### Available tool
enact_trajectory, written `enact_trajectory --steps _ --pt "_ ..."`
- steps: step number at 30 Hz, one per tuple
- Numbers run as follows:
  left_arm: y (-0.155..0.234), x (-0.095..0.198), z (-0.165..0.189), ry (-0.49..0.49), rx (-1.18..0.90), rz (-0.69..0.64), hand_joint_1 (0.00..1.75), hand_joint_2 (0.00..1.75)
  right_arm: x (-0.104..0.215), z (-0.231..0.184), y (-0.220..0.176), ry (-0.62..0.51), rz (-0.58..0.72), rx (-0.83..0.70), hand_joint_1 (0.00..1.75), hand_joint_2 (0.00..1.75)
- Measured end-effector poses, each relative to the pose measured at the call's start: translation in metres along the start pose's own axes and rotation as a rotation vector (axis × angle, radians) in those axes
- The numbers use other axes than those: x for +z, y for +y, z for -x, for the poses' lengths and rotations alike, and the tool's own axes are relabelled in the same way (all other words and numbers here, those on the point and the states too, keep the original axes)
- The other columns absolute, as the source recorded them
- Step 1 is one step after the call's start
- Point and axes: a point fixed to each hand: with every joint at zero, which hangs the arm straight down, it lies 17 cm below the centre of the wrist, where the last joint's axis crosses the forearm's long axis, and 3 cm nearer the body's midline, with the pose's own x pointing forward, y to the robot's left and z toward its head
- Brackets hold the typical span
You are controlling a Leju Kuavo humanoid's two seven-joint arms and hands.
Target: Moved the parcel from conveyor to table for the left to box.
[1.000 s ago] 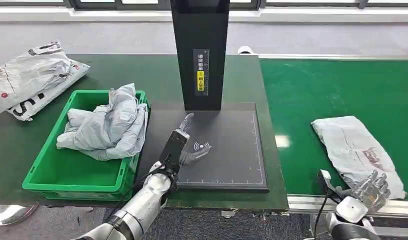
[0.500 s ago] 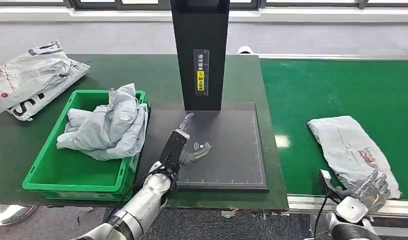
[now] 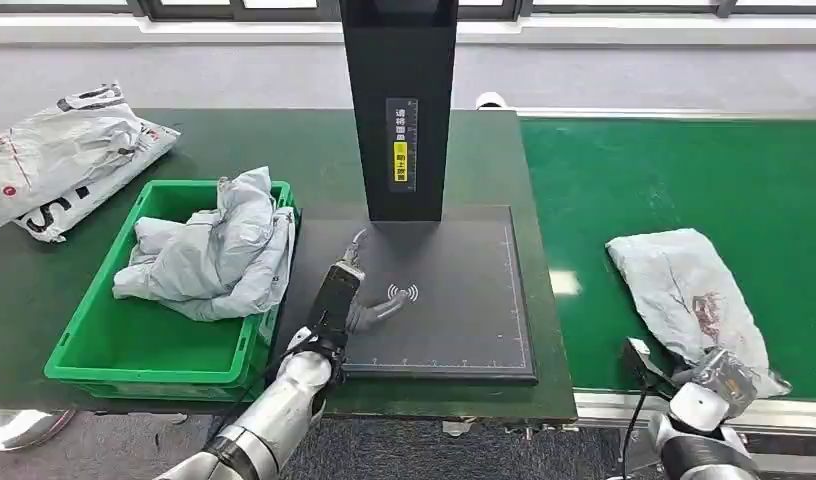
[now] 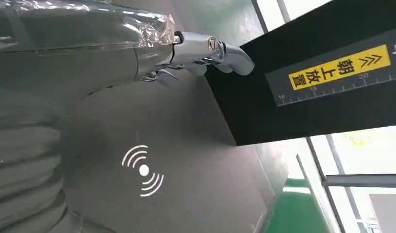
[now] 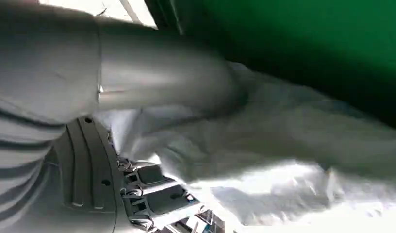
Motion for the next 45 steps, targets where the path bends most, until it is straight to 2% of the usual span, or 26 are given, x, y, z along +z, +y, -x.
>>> enact_trajectory --steps 8,10,12,15,19,23,26,29,34,36,42,45 --pt "0.001 0.001 0.000 -0.002 -0.004 -0.002 0.00 1.75 0.001 -0.006 -0.004 -0.019 0.021 -0.004 1.75 1.75" --pt "0.005 0.001 0.001 -0.004 -0.013 -0.019 0.00 1.75 0.002 -0.017 -0.015 -0.073 0.082 -0.042 1.75 1.75" --pt "0.013 0.003 0.001 -0.012 -0.029 -0.050 0.00 1.75 0.006 -0.041 -0.043 -0.175 0.201 -0.113 1.75 1.75" --pt "0.019 0.005 0.001 -0.020 -0.049 -0.070 0.00 1.75 0.015 -0.067 -0.069 -0.254 0.279 -0.184 1.75 1.75" --pt "0.036 0.010 -0.001 -0.051 -0.131 -0.136 0.00 1.75 0.061 -0.128 -0.132 -0.498 0.441 -0.426 1.75 1.75" --pt "0.045 0.010 -0.008 -0.078 -0.170 -0.169 0.00 1.75 0.107 -0.153 -0.173 -0.588 0.529 -0.601 1.75 1.75" --pt "0.051 0.012 -0.013 -0.097 -0.196 -0.187 0.00 1.75 0.154 -0.176 -0.200 -0.712 0.575 -0.708 1.75 1.75" --pt "0.054 0.013 -0.018 -0.111 -0.204 -0.194 0.00 1.75 0.205 -0.208 -0.207 -0.850 0.531 -0.743 1.75 1.75" --pt "0.055 0.012 -0.023 -0.125 -0.205 -0.193 0.00 1.75 0.288 -0.264 -0.184 -1.081 0.324 -0.742 1.75 1.75" --pt "0.055 0.012 -0.023 -0.127 -0.205 -0.195 0.00 1.75 0.302 -0.269 -0.183 -1.119 0.312 -0.749 1.75 1.75" --pt "0.058 0.012 -0.023 -0.128 -0.205 -0.200 0.00 1.75 0.317 -0.275 -0.182 -1.162 0.302 -0.752 1.75 1.75" --pt "0.057 0.011 -0.023 -0.129 -0.202 -0.194 0.00 1.75 0.316 -0.282 -0.167 -1.152 0.234 -0.690 1.75 1.75"
